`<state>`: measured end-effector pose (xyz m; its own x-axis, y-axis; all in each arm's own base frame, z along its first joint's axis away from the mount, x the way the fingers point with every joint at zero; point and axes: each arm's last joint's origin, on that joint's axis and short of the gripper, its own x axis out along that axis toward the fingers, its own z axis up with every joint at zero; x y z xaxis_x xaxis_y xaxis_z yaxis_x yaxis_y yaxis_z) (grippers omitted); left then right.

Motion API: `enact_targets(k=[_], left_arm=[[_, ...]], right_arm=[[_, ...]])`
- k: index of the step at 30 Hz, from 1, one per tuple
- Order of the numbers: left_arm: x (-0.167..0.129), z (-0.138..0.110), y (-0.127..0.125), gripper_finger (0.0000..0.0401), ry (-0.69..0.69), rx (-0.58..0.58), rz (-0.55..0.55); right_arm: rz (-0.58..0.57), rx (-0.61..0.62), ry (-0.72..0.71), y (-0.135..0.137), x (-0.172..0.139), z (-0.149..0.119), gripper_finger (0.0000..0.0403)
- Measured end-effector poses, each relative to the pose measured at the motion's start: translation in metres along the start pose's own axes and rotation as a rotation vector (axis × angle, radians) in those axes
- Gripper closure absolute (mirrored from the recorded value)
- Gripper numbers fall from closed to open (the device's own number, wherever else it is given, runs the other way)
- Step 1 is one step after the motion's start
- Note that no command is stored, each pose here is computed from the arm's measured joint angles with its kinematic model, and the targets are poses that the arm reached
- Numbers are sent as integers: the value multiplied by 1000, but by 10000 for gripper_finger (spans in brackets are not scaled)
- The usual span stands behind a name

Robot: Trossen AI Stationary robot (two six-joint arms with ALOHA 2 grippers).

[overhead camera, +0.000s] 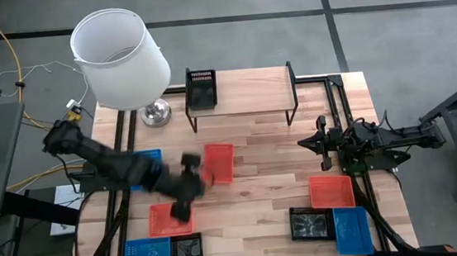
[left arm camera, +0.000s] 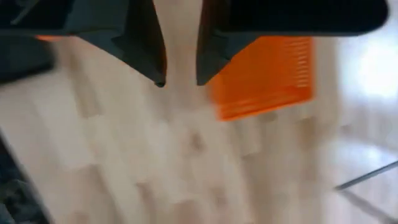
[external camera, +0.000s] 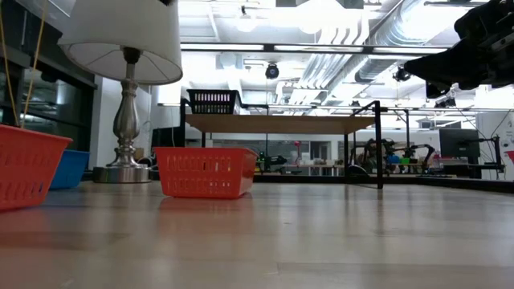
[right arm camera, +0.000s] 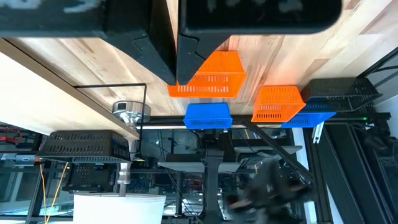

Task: Stack baskets on shelf by color
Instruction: Stack the left black bin on top of the black bin on the shelf

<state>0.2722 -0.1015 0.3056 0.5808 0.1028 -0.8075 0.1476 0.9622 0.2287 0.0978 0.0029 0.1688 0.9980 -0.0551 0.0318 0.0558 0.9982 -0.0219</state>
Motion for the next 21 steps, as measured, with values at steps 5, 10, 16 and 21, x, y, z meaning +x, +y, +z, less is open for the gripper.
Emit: enact_targets(k=[5,10,16,21], left_arm=[[10,-2,-57,262,15,44,-53],[22,3,-94,204,34,41,-101],[49,4,-129,177,117,152,-188],[72,1,-147,176,160,352,-193]], right_arm=[[0,0,0,0,0,0,402],[0,0,0,0,0,0,402],[0,0,0,0,0,0,402],[0,0,0,0,0,0,402]])
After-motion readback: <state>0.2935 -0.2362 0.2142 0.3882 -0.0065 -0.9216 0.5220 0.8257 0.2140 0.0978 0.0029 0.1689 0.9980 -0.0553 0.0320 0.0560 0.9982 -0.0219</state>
